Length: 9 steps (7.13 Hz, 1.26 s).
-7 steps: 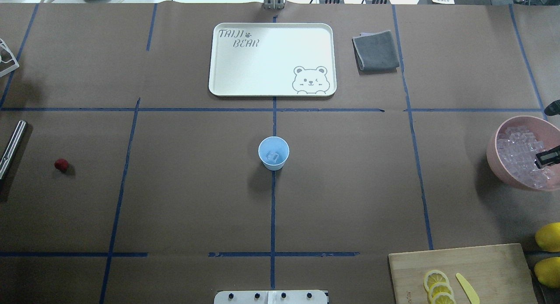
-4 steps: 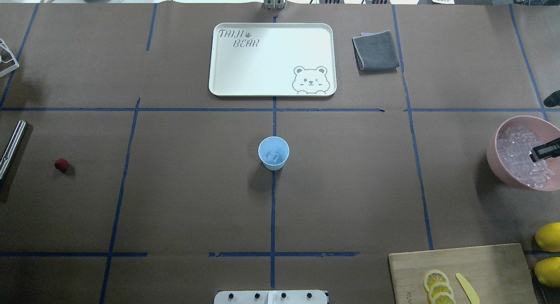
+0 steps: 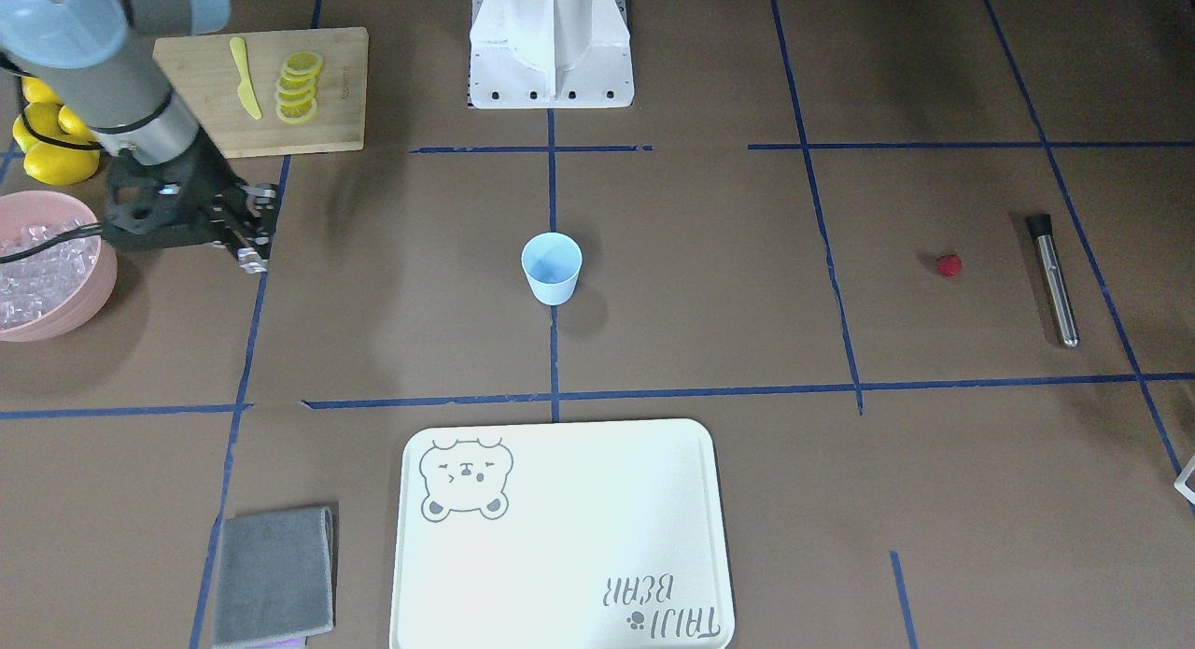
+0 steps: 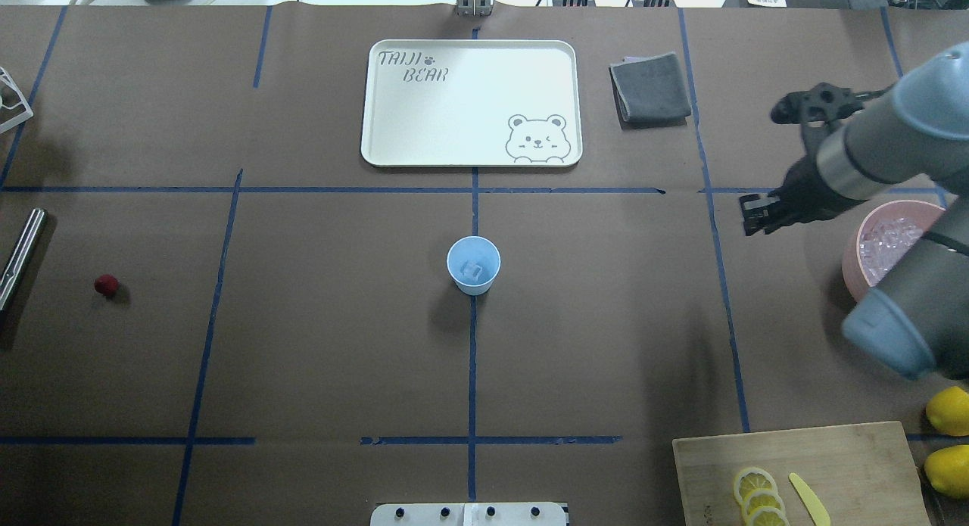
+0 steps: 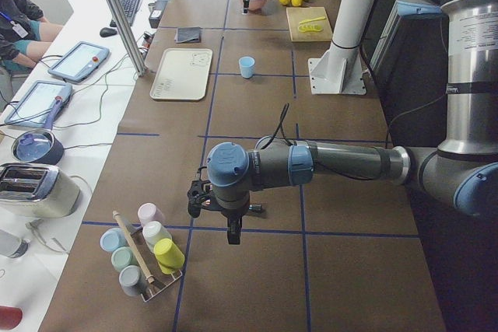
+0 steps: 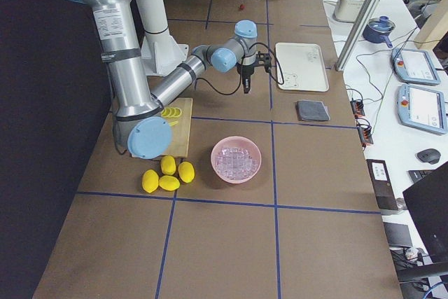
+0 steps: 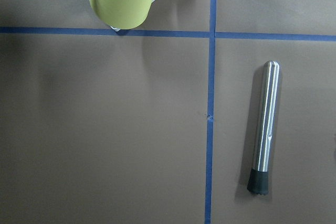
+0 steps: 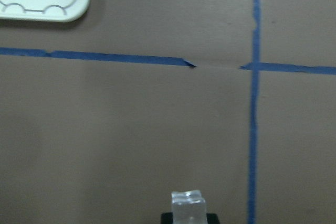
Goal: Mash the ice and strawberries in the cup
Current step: 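Carry the ice with the right gripper over the cup and release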
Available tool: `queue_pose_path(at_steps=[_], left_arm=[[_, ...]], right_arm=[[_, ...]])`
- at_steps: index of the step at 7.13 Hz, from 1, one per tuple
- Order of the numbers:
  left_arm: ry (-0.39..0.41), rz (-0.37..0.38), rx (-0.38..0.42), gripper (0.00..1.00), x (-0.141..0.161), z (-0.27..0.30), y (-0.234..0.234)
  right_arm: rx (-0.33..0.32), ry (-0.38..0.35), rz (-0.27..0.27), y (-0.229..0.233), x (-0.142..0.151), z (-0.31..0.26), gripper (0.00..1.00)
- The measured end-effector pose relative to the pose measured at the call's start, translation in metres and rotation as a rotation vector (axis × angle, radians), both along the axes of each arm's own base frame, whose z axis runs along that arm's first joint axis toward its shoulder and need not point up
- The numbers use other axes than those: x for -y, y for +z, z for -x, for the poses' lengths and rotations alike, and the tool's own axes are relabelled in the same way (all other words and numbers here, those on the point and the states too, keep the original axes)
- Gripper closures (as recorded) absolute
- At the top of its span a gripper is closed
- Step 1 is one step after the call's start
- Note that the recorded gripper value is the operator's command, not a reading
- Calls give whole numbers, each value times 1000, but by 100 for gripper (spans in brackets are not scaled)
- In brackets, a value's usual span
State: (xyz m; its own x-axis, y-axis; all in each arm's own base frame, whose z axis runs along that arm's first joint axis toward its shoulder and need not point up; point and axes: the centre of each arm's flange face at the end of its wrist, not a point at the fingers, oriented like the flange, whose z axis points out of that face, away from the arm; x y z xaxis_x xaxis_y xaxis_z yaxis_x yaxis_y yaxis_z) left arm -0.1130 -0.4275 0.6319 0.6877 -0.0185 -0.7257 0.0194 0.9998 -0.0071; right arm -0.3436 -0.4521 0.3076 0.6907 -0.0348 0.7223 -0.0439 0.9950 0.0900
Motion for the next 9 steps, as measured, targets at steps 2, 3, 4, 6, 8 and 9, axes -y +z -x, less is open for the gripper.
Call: queue_pose_path(at_steps=[2, 3, 4, 6, 8, 9], left_arm=[[1, -1, 0, 0, 0, 0, 0], [1, 0, 0, 0, 0, 0, 0], [1, 0, 0, 0, 0, 0, 0], [2, 4, 0, 0, 0, -1, 1], [2, 5, -1, 0, 0, -1, 2], [2, 6, -1, 0, 0, -1, 2]], right_arm=[[15, 81, 55, -81, -4, 85, 88], [26, 119, 81, -118, -2, 126, 87], [37, 146, 102, -150, -4, 158, 87], [46, 167, 115, -176, -18, 192, 84], [42, 171, 112, -179, -27, 204, 1], [37, 170, 107, -178, -28, 208, 1]])
